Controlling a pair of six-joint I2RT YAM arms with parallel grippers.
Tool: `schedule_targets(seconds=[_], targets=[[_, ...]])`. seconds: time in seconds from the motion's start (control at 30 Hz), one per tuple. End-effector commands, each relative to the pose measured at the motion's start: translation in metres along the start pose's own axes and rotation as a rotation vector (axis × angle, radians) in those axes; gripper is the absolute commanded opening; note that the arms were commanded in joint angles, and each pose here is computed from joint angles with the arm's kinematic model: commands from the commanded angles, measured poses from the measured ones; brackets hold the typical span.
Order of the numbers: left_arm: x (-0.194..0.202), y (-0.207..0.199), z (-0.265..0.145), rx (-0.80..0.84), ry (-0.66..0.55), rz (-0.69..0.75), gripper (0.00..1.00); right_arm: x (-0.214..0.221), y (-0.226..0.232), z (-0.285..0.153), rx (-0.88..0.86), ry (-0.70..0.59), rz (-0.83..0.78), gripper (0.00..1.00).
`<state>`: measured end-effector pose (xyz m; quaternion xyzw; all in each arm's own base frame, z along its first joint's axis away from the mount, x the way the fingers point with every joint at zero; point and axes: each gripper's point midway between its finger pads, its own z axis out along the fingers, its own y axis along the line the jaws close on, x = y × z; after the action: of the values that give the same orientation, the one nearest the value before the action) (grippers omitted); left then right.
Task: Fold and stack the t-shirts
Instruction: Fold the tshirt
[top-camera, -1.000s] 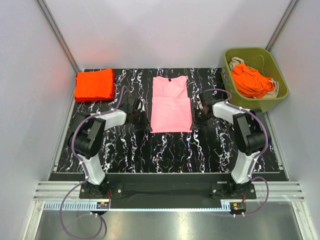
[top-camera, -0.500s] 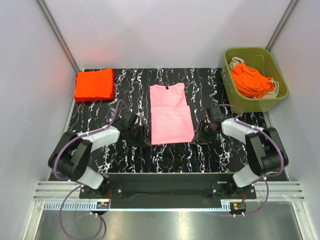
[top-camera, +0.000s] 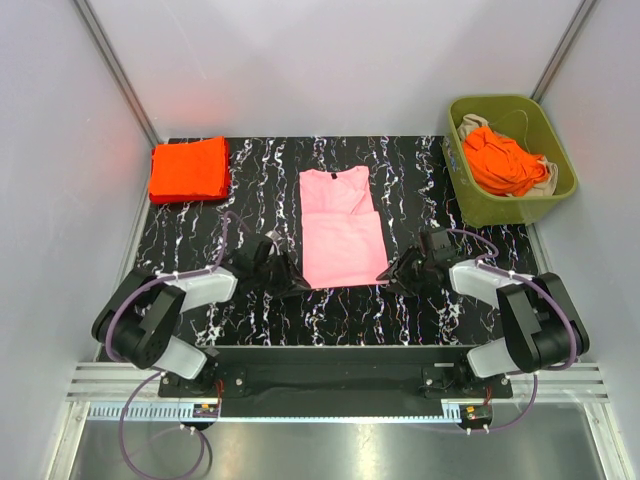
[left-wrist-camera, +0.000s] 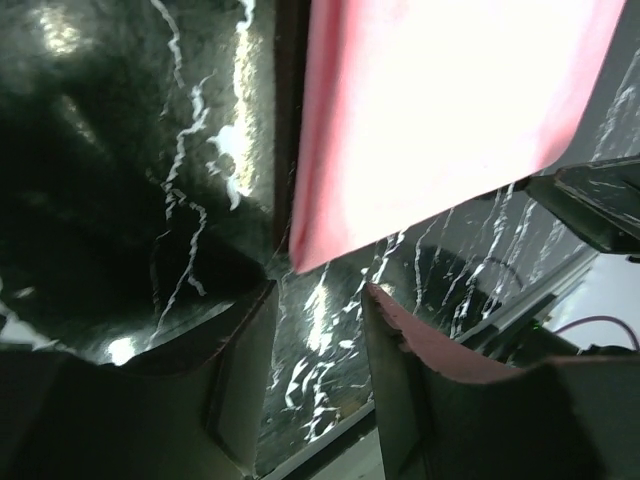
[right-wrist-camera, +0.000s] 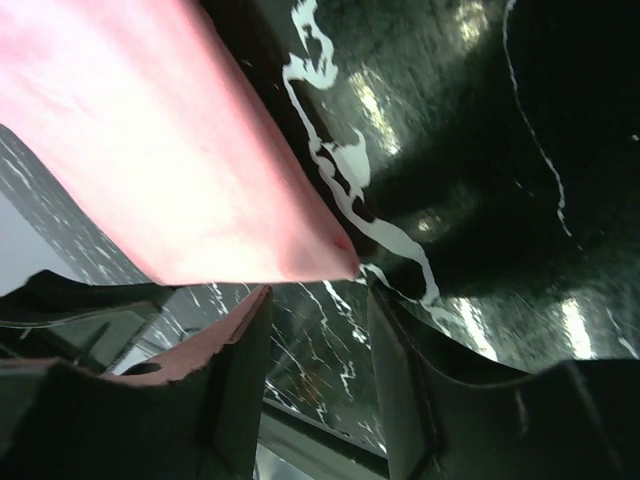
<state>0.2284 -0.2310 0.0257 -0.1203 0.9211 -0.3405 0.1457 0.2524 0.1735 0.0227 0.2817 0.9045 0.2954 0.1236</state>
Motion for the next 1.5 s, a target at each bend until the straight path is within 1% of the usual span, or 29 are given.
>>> schedule_targets(seconds=[0.0,0.1,0.13,0.2,0.27,0.3,0.33,0.37,0.43,0.47,0.53,0.57,0.7,0.73,0.8,0.83,0.87,0.93,1.07,1.1,1.3,1.33,1.37,1.43,1.47], targets=[[0.0,0.004,0.01,-0.002,-0.02,-0.025,0.42,-0.006,-0.003,0.009,-0.004,-0.047,0.051,0.49],[0.003,0.008,0.013,-0.017,-0.007,-0.028,0.4,-0.007,-0.009,0.009,0.008,-0.067,0.058,0.45],[0.003,0.009,0.014,-0.023,-0.008,-0.03,0.39,-0.009,-0.009,0.008,0.011,-0.076,0.056,0.42],[0.004,0.011,0.017,-0.034,-0.008,-0.029,0.39,-0.011,-0.012,0.007,0.018,-0.097,0.053,0.4],[0.006,0.012,0.02,-0.039,0.006,-0.035,0.37,-0.014,-0.013,0.007,0.024,-0.113,0.047,0.34],[0.007,0.012,0.02,-0.041,0.006,-0.035,0.36,-0.014,-0.014,0.006,0.026,-0.119,0.042,0.32],[0.007,0.014,0.021,-0.048,0.003,-0.038,0.32,-0.014,-0.015,0.006,0.03,-0.123,0.039,0.31],[0.007,0.015,0.021,-0.051,0.001,-0.037,0.31,-0.016,-0.018,0.006,0.04,-0.136,0.04,0.26],[0.004,0.016,0.021,-0.059,-0.012,-0.028,0.27,-0.018,-0.02,0.007,0.045,-0.148,0.027,0.19],[0.005,0.018,0.021,-0.074,-0.011,-0.026,0.2,-0.019,-0.021,0.007,0.049,-0.154,0.023,0.1],[0.002,0.018,0.019,-0.082,-0.022,-0.012,0.12,-0.02,-0.021,0.007,0.047,-0.158,0.003,0.01],[0.003,0.02,0.018,-0.091,-0.022,-0.008,0.0,-0.02,-0.022,0.007,0.047,-0.158,-0.002,0.0],[0.002,0.014,0.012,-0.101,-0.033,0.028,0.0,-0.018,-0.016,-0.004,0.009,-0.176,-0.037,0.0],[-0.003,0.006,0.008,-0.087,-0.058,0.05,0.0,-0.017,-0.015,-0.007,0.002,-0.18,-0.038,0.0],[0.004,0.006,0.001,-0.114,-0.049,0.072,0.0,-0.015,-0.01,-0.019,-0.02,-0.194,-0.061,0.0],[0.0,-0.002,-0.006,-0.106,-0.08,0.088,0.0,-0.013,-0.009,-0.022,-0.023,-0.197,-0.075,0.0],[0.005,-0.001,-0.01,-0.122,-0.072,0.099,0.0,-0.011,-0.009,-0.026,-0.024,-0.2,-0.084,0.0],[0.004,-0.01,-0.02,-0.109,-0.105,0.119,0.0,-0.005,-0.01,-0.036,-0.027,-0.205,-0.099,0.0],[0.021,-0.017,-0.034,-0.085,-0.106,0.131,0.0,0.005,-0.017,-0.05,-0.03,-0.206,-0.106,0.0],[0.022,-0.019,-0.036,-0.078,-0.11,0.131,0.0,0.007,-0.013,-0.054,-0.055,-0.211,-0.107,0.0],[0.043,-0.036,-0.057,-0.032,-0.092,0.159,0.0,0.032,-0.011,-0.076,-0.089,-0.174,-0.133,0.0],[0.044,-0.043,-0.062,-0.012,-0.105,0.155,0.0,0.033,-0.011,-0.08,-0.088,-0.185,-0.139,0.0],[0.053,-0.044,-0.065,-0.011,-0.088,0.168,0.0,0.033,-0.008,-0.09,-0.102,-0.202,-0.146,0.0],[0.055,-0.054,-0.073,0.01,-0.097,0.177,0.0,0.03,-0.005,-0.101,-0.105,-0.24,-0.159,0.0],[0.057,-0.056,-0.075,0.008,-0.09,0.188,0.0,0.027,0.003,-0.112,-0.123,-0.264,-0.176,0.0]])
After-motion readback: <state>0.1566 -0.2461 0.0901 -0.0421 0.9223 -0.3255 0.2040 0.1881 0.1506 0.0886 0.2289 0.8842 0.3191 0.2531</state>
